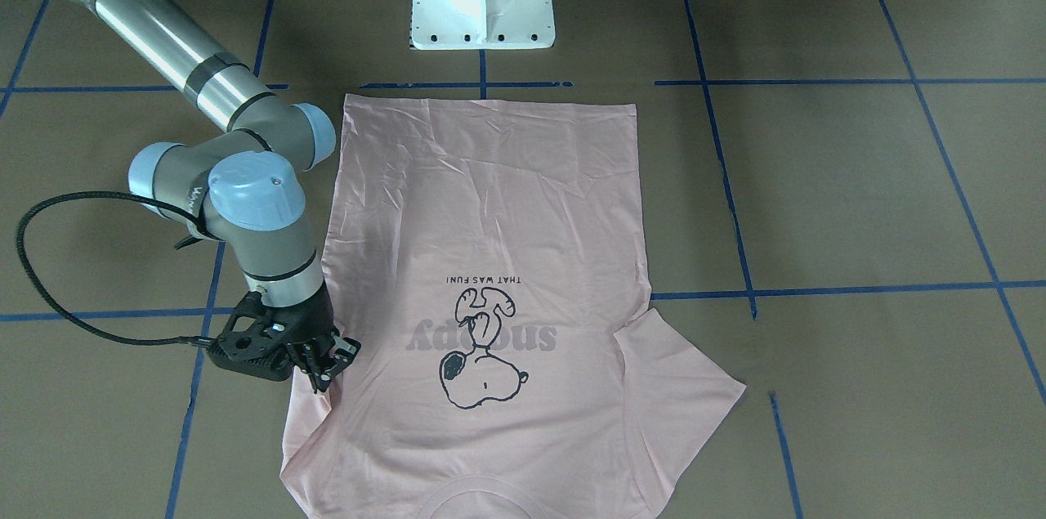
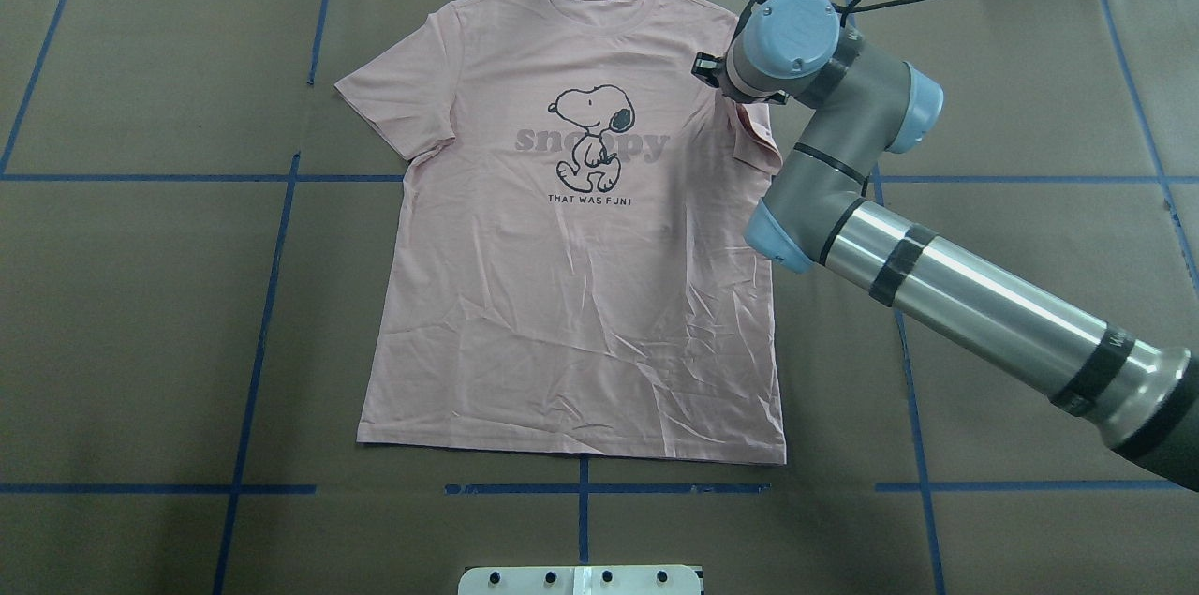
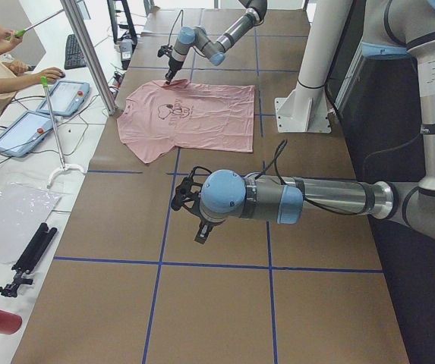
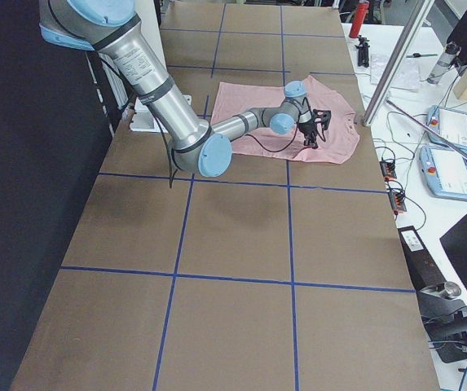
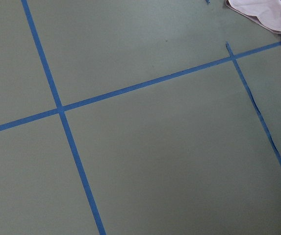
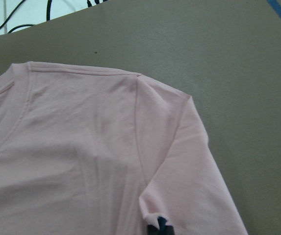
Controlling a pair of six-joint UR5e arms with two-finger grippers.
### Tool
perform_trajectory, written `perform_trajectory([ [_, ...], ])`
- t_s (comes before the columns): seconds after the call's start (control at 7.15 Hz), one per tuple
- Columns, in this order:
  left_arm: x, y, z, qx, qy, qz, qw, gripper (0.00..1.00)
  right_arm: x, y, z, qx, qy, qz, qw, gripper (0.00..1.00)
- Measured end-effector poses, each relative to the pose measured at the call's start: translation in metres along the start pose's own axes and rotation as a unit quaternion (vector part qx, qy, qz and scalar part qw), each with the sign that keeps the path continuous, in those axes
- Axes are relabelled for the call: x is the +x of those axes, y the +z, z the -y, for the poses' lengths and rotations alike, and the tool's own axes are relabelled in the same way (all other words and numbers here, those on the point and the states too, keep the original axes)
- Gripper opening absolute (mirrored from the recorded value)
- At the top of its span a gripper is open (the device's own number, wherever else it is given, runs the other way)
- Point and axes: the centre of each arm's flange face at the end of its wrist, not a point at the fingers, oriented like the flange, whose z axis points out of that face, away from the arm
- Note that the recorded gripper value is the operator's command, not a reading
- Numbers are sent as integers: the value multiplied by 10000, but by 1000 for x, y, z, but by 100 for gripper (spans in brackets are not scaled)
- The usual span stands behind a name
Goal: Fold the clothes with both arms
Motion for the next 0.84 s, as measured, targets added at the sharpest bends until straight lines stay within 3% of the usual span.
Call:
perform_trajectory([
  [0.14, 0, 1, -1, 5, -24, -67, 10000, 100, -21, 6, 2, 67, 29, -73, 9999, 100],
  [0.42, 9, 0, 10, 116, -15, -337, 9994, 100, -44, 9, 9, 213, 43, -135, 9997, 100],
  [0.56, 17, -5, 34, 209, -96, -344, 9991, 100, -51, 0, 11, 246, 48, -32, 9997, 100],
  [0.7, 29, -8, 69, 317, -189, -220, 9991, 100, -47, -16, 10, 232, 47, 178, 9996, 100],
  [0.84, 42, 6, 110, 413, -166, 99, 9990, 100, -31, -33, 2, 82, 34, 416, 9991, 100],
])
